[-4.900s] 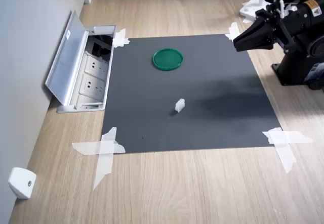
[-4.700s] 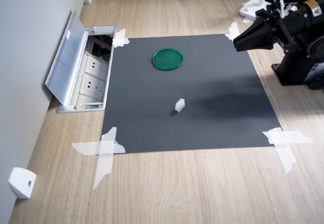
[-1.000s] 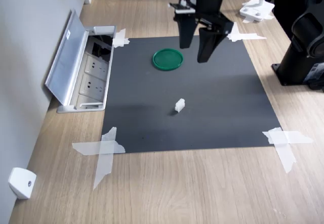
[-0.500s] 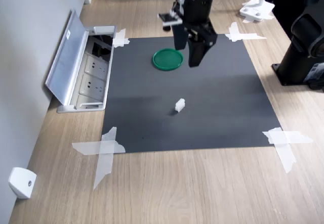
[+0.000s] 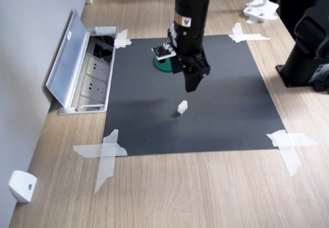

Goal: Grasp a white terminal and put it on the green lid.

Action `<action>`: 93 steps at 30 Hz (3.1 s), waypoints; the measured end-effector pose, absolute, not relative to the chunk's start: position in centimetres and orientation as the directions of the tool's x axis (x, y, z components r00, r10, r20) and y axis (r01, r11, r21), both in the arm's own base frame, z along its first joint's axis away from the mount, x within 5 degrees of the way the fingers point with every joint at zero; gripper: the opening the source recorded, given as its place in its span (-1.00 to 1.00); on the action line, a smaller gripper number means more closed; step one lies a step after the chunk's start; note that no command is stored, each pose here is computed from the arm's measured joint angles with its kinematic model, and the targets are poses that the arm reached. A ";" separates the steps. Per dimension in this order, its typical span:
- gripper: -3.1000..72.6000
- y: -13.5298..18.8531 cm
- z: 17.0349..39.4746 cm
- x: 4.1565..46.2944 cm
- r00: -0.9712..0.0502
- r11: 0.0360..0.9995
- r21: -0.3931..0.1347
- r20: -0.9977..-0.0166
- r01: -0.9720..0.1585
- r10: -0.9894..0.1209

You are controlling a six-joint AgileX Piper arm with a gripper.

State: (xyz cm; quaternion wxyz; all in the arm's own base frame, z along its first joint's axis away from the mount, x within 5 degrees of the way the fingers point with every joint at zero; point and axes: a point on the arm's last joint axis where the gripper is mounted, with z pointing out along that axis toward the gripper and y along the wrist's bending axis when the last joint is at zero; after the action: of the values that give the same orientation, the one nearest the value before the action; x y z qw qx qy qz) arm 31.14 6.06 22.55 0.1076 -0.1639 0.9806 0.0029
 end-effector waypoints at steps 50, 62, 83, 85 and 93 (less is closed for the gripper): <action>1.00 6.9 21.9 31.4 -0.915 0.938 -0.016 -0.215 -0.345 -0.341; 0.99 8.9 22.0 31.0 -0.919 0.944 0.000 -0.229 -0.329 -0.321; 0.96 9.3 18.2 32.5 -0.927 0.944 -0.004 -0.186 -0.330 -0.325; 0.96 9.3 18.2 32.6 -0.927 0.944 -0.003 -0.188 -0.329 -0.324; 0.85 9.4 17.9 32.6 -0.930 0.946 0.004 -0.181 -0.325 -0.319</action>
State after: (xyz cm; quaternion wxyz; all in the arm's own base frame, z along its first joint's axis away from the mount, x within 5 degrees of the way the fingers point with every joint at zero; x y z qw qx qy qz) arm 32.60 9.37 17.88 0.0893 -0.1639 0.9823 0.0171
